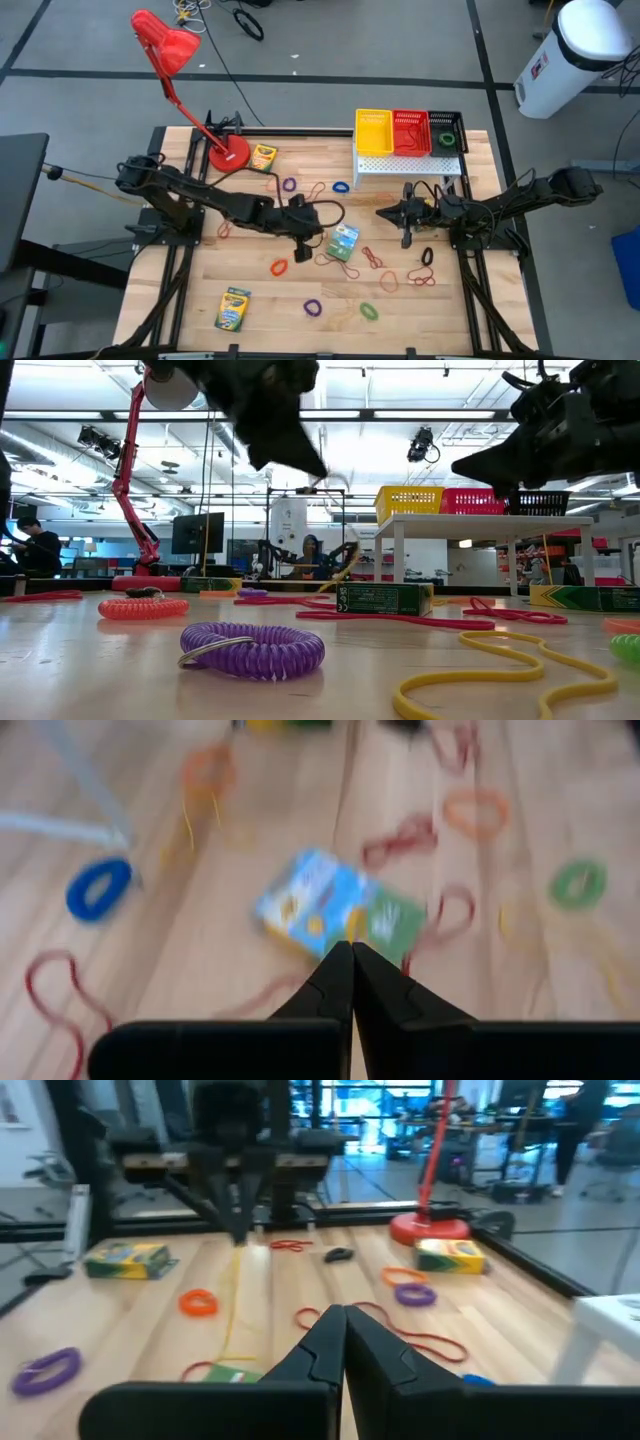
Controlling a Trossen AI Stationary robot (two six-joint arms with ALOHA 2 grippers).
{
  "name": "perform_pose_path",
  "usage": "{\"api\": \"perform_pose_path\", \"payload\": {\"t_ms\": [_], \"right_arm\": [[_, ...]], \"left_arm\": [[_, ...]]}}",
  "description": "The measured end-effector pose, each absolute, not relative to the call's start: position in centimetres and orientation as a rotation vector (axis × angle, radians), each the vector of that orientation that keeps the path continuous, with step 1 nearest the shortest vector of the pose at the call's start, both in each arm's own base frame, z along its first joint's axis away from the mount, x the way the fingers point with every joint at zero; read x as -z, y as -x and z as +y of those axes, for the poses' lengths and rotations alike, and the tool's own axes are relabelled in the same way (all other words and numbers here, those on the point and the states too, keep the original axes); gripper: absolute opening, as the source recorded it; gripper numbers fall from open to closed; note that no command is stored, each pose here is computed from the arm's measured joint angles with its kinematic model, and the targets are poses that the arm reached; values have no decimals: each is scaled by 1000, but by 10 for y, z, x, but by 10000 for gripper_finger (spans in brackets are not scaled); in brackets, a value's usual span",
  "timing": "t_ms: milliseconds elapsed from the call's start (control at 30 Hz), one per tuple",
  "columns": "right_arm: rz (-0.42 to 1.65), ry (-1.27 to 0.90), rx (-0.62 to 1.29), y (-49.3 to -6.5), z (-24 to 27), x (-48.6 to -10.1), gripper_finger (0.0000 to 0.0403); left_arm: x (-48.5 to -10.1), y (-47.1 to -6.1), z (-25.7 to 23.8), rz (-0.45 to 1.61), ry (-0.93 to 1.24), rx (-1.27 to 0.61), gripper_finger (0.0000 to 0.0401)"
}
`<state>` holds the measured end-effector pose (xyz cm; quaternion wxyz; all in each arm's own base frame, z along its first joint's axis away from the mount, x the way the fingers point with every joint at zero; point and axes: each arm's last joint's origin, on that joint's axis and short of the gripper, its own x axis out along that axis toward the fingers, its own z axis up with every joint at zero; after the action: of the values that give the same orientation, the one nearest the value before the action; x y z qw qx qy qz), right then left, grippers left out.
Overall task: Pick & Place Office Desk Supplies
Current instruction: Put the yellow rubber band on the red basket
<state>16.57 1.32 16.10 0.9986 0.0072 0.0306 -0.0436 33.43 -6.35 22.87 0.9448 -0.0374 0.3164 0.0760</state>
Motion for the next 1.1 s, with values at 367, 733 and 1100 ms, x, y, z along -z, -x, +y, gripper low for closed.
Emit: {"api": "perform_pose_path", "payload": {"t_ms": [367, 733, 1100], "right_arm": [[76, -105, 2, -174, 20, -166, 86], [168, -93, -48, -210, 32, -166, 183], [180, -79, 71, -247, 34, -165, 191]], "left_arm": [[-222, -367, -60, 364, 157, -259, 6], [-211, -386, -50, 206, 210, -319, 6], [-213, -388, -52, 169, 190, -273, 6]]}}
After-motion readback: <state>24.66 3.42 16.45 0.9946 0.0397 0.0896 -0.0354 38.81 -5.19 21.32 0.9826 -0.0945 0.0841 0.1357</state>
